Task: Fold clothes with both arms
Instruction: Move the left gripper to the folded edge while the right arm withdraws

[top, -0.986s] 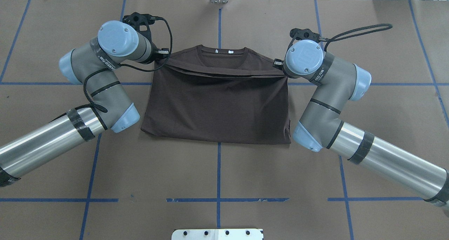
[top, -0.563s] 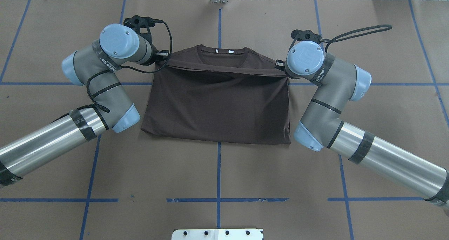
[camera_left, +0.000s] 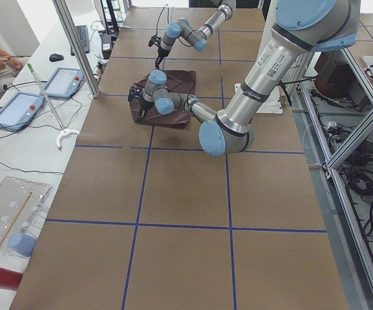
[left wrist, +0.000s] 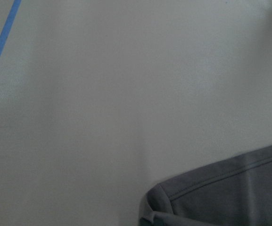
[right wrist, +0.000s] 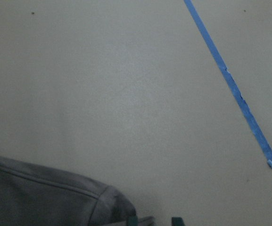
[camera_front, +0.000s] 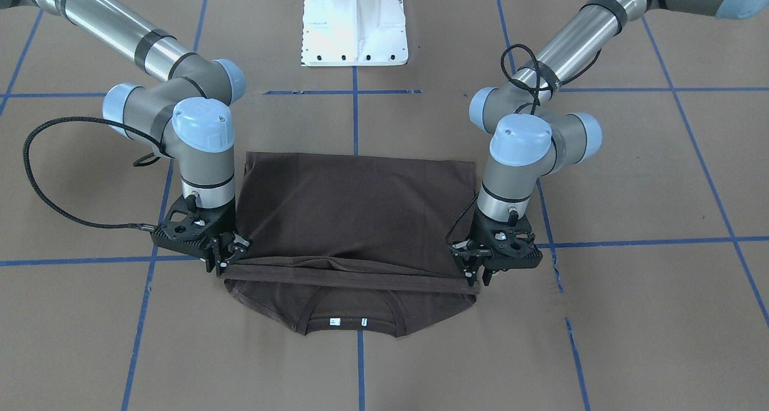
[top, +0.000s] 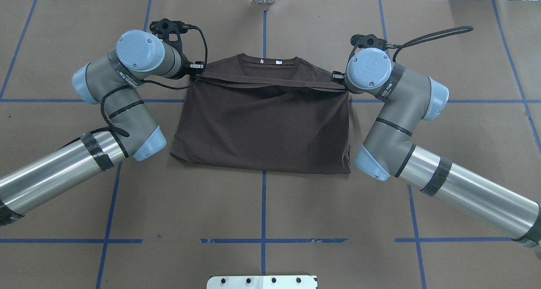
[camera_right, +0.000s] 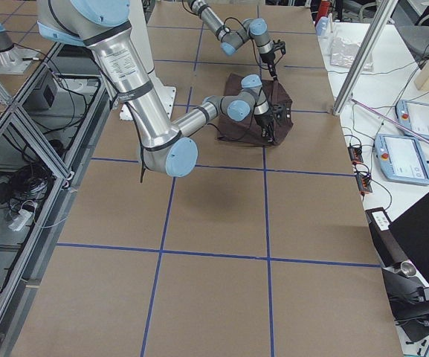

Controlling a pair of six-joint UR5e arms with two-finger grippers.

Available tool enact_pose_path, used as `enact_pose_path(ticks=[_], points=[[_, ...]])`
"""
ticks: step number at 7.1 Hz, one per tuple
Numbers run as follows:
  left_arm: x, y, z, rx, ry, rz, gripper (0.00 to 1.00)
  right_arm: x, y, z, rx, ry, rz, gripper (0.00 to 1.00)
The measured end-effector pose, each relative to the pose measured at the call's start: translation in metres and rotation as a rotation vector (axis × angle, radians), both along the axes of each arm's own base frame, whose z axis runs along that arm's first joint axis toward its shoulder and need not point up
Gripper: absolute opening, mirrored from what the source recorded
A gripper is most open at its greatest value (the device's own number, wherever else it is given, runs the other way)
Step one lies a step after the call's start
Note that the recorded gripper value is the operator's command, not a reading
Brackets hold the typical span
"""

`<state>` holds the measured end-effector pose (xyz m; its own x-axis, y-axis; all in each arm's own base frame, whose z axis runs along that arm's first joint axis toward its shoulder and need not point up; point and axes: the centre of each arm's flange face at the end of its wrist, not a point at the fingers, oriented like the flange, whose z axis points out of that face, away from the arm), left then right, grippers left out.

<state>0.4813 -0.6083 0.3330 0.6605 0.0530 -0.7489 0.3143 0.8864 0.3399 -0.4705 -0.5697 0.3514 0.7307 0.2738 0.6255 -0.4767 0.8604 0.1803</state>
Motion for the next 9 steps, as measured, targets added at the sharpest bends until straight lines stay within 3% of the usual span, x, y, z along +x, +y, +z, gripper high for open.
enact_pose_path(ticks=[1,3,4,5,7,9], points=[[-0.013,0.014,-0.003,0.042,0.017,0.022,1.0,0.013,-0.005,-0.008,0.029,0.001,-0.049,1.0],[-0.052,0.071,-0.009,0.079,0.094,0.082,1.0,0.051,-0.012,-0.016,0.06,-0.029,-0.15,1.0],[-0.064,0.109,-0.001,0.067,0.127,0.11,0.8,0.064,-0.008,-0.014,0.082,-0.049,-0.173,1.0],[-0.064,0.145,0.008,0.023,0.163,0.121,0.38,0.071,-0.003,-0.01,0.113,-0.083,-0.188,1.0],[-0.046,0.19,0.023,-0.072,0.208,0.096,0.34,0.076,0.002,-0.005,0.139,-0.122,-0.201,1.0],[-0.034,0.204,0.034,-0.107,0.205,0.086,0.34,0.077,0.002,-0.004,0.142,-0.128,-0.2,1.0]])
